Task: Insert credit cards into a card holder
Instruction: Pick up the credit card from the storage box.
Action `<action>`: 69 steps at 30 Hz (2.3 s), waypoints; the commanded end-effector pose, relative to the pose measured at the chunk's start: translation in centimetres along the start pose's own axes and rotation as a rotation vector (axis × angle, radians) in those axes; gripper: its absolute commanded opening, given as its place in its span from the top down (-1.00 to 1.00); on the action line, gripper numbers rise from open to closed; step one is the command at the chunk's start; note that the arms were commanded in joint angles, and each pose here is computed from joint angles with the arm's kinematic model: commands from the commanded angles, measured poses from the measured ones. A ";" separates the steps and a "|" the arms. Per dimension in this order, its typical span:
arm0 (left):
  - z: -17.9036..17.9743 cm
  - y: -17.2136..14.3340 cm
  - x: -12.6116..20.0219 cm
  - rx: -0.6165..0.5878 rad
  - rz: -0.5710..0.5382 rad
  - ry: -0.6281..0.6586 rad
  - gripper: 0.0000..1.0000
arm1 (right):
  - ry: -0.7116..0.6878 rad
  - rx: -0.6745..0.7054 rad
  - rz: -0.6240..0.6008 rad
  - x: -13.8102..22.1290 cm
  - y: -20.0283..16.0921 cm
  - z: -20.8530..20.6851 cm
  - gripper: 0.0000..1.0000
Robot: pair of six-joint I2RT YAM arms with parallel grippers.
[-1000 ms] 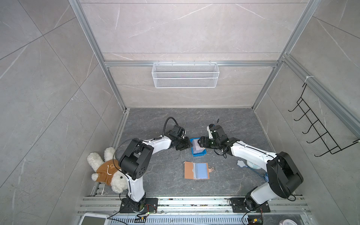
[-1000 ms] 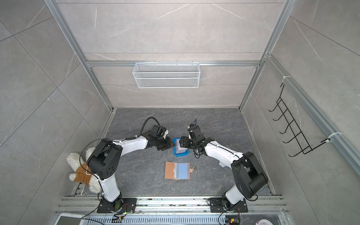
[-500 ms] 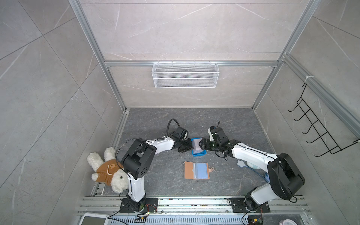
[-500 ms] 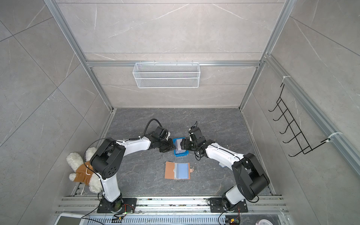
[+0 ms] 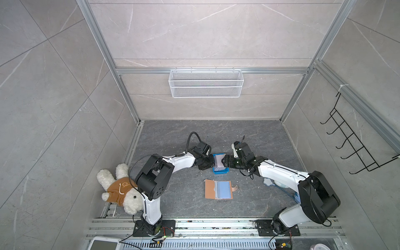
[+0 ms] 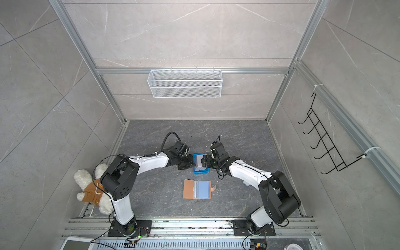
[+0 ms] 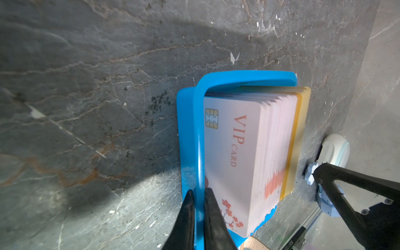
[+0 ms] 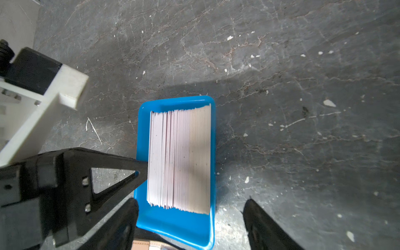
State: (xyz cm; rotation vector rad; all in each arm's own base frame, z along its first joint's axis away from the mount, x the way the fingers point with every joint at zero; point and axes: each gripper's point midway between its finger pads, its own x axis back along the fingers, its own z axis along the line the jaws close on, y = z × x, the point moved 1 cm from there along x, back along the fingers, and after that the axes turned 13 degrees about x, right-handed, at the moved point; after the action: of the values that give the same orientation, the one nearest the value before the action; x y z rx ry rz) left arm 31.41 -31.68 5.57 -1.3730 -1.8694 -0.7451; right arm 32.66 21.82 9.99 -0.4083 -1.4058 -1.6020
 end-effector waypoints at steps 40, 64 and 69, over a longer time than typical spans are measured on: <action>0.2 -3.0 3.1 -0.014 -0.029 0.012 0.50 | 0.000 0.033 0.012 0.8 -0.9 0.5 -0.59; 0.5 -1.1 3.1 -0.026 0.008 -0.077 0.40 | -0.081 0.100 0.086 -0.6 -2.1 2.0 -0.99; 0.5 -1.0 3.0 -0.031 0.007 -0.083 0.40 | -0.096 0.107 0.103 -1.0 -2.4 2.1 -0.99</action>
State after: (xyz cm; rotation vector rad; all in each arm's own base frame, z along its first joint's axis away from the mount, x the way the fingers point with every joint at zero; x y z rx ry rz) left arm 29.67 -29.49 7.50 -1.4001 -1.9146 -0.7184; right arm 30.37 23.89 8.34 -0.4641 -1.4908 -1.4499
